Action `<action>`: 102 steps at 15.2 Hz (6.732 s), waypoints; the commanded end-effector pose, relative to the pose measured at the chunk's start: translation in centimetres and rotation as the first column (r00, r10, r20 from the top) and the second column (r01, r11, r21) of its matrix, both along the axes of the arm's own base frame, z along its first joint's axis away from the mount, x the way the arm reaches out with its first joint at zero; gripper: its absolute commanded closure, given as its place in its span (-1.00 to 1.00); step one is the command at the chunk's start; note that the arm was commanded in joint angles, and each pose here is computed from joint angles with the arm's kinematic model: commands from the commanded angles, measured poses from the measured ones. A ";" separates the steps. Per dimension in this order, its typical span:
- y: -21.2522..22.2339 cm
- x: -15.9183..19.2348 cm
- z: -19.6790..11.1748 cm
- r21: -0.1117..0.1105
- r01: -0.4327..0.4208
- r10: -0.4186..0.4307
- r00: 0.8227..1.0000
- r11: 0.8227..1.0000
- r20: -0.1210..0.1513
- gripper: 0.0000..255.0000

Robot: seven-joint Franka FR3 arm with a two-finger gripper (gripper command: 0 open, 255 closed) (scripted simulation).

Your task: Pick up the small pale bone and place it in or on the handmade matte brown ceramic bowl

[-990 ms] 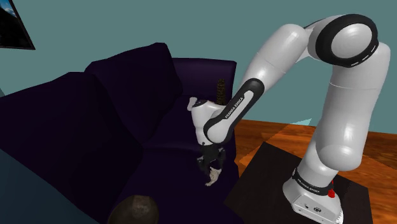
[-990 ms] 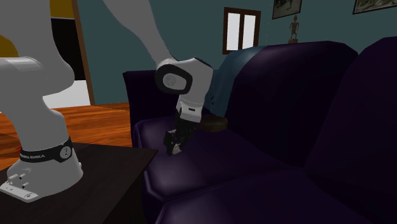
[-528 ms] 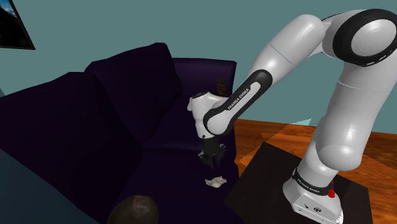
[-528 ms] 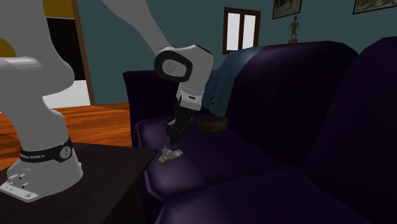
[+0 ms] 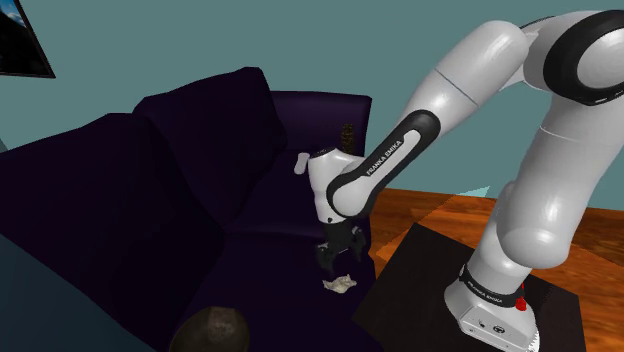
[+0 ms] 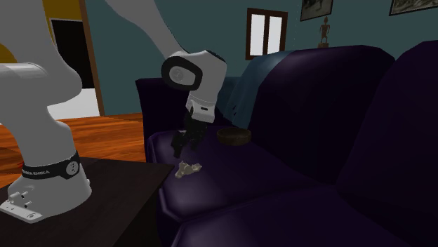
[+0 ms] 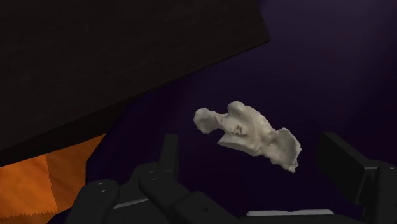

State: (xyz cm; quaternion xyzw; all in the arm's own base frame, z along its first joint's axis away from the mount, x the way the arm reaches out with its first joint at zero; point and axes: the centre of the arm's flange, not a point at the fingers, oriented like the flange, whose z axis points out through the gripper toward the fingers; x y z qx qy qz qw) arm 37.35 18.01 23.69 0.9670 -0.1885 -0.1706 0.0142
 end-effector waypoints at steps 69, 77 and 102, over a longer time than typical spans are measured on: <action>5.3 -2.8 -5.8 0.085 -0.734 0.734 0.678 0.674 0.033 1.00; 5.3 -2.8 -1.6 0.085 -0.734 0.734 0.678 0.674 0.033 1.00; 17.1 3.1 5.8 0.085 -0.734 0.734 0.678 0.674 0.033 1.00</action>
